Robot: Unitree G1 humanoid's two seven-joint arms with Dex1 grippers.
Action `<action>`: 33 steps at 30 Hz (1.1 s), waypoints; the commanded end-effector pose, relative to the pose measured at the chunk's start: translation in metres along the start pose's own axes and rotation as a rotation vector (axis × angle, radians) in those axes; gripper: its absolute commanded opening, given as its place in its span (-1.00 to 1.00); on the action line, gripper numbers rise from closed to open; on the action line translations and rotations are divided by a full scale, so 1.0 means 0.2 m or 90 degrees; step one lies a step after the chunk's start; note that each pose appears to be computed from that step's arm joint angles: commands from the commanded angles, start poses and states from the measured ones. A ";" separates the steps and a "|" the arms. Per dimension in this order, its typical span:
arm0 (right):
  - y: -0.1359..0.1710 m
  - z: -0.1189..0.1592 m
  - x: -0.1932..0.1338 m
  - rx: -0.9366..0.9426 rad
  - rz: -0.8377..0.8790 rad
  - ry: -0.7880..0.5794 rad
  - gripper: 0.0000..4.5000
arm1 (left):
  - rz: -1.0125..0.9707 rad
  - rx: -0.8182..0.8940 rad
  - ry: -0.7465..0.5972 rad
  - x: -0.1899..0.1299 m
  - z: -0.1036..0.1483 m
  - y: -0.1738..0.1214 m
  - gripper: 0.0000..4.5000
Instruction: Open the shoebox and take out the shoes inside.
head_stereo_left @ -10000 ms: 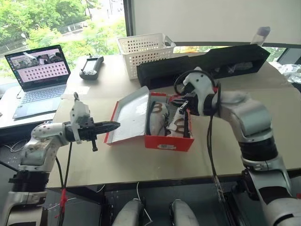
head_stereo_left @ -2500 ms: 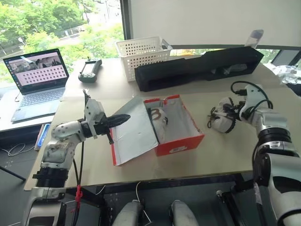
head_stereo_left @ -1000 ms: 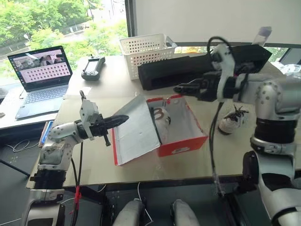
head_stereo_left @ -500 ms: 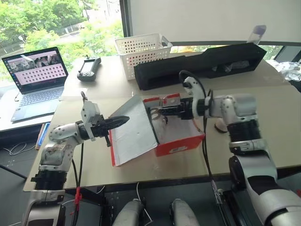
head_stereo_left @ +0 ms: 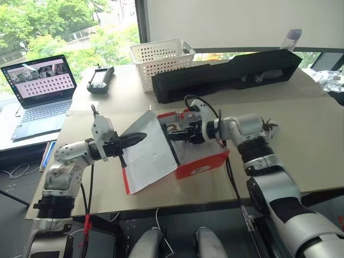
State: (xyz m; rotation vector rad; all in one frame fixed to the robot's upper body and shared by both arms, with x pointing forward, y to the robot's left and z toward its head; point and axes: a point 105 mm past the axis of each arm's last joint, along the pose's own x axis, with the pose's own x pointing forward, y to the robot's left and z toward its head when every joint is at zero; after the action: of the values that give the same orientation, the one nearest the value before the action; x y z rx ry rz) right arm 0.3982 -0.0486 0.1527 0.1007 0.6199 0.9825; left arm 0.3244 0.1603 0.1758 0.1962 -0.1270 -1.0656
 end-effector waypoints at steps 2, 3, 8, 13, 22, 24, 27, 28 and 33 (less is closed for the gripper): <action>0.00 -0.02 0.02 -0.008 -0.001 0.005 0.41 | 0.006 0.030 -0.002 -0.01 0.05 0.01 -1.00; 0.00 -0.02 0.02 -0.007 -0.003 0.003 0.22 | 0.007 0.031 -0.002 -0.01 0.05 0.01 -1.00; 0.00 -0.01 0.02 -0.012 -0.009 -0.002 -0.49 | 0.008 0.032 -0.001 -0.01 0.05 0.01 -1.00; -0.01 0.02 -0.01 -0.028 -0.020 -0.014 -0.75 | 0.009 0.035 0.000 0.00 0.05 0.02 -1.00; 0.15 0.27 -0.21 -0.018 0.077 -0.147 -0.75 | 0.010 0.039 0.003 0.00 0.05 0.03 -1.00; 0.17 0.31 -0.27 -0.017 0.091 -0.172 -0.75 | 0.010 0.040 0.004 0.00 0.05 0.03 -1.00; 0.17 0.35 -0.33 -0.012 0.097 -0.196 -0.75 | 0.009 0.041 0.005 0.00 0.05 0.03 -1.00; 0.17 0.35 -0.34 -0.010 0.097 -0.201 -0.75 | 0.009 0.041 0.005 0.00 0.05 0.03 -1.00; 0.16 0.37 -0.38 0.000 0.098 -0.217 -0.75 | 0.008 0.043 0.006 0.01 0.05 0.04 -1.00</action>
State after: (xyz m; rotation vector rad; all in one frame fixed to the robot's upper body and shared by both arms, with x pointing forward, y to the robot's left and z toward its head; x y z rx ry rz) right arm 0.3875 -0.0771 0.2320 0.3020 0.3918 1.0433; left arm 0.3288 0.1616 0.1761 0.2323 -0.1156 -1.0456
